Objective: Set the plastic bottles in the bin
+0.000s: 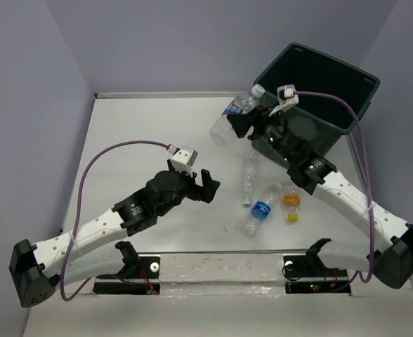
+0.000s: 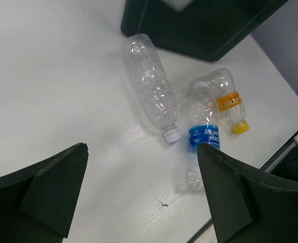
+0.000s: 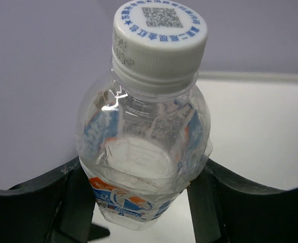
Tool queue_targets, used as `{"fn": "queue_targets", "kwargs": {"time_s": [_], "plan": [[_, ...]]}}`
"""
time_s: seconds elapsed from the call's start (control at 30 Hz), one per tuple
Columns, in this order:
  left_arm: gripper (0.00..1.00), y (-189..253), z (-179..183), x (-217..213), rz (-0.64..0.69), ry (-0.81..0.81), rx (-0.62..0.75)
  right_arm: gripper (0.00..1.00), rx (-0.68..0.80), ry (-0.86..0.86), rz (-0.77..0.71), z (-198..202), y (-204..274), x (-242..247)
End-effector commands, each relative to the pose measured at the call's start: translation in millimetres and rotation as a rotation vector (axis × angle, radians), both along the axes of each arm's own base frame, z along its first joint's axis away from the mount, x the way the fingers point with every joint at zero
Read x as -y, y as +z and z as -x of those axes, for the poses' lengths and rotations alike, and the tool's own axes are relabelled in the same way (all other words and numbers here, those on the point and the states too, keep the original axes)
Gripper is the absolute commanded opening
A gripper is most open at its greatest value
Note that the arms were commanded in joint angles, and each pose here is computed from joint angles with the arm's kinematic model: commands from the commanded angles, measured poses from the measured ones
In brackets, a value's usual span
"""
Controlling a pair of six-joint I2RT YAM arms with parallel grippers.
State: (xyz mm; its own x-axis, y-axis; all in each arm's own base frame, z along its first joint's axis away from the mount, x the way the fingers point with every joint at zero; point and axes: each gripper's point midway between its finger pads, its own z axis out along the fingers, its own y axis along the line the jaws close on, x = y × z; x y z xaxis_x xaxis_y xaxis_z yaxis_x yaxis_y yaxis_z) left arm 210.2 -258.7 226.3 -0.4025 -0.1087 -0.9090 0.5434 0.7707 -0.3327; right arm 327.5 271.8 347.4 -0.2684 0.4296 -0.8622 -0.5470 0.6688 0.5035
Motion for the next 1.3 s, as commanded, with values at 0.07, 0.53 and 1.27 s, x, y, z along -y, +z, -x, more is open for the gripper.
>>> {"fn": "queue_targets", "kwargs": {"time_s": [0.07,0.53,1.27], "plan": [[0.99,-22.3,-6.3,19.0,-0.009,0.007,-0.076,0.46,0.376,-0.535,0.158,-8.5,167.6,113.8],[0.99,-80.5,-65.7,103.2,-0.125,0.043,-0.178,0.91,0.242,-1.112,0.47,-88.9,164.6,296.5],[0.87,-162.7,-106.3,161.7,-0.231,0.003,-0.237,0.89,0.105,0.027,0.015,33.3,51.7,85.4]]}}
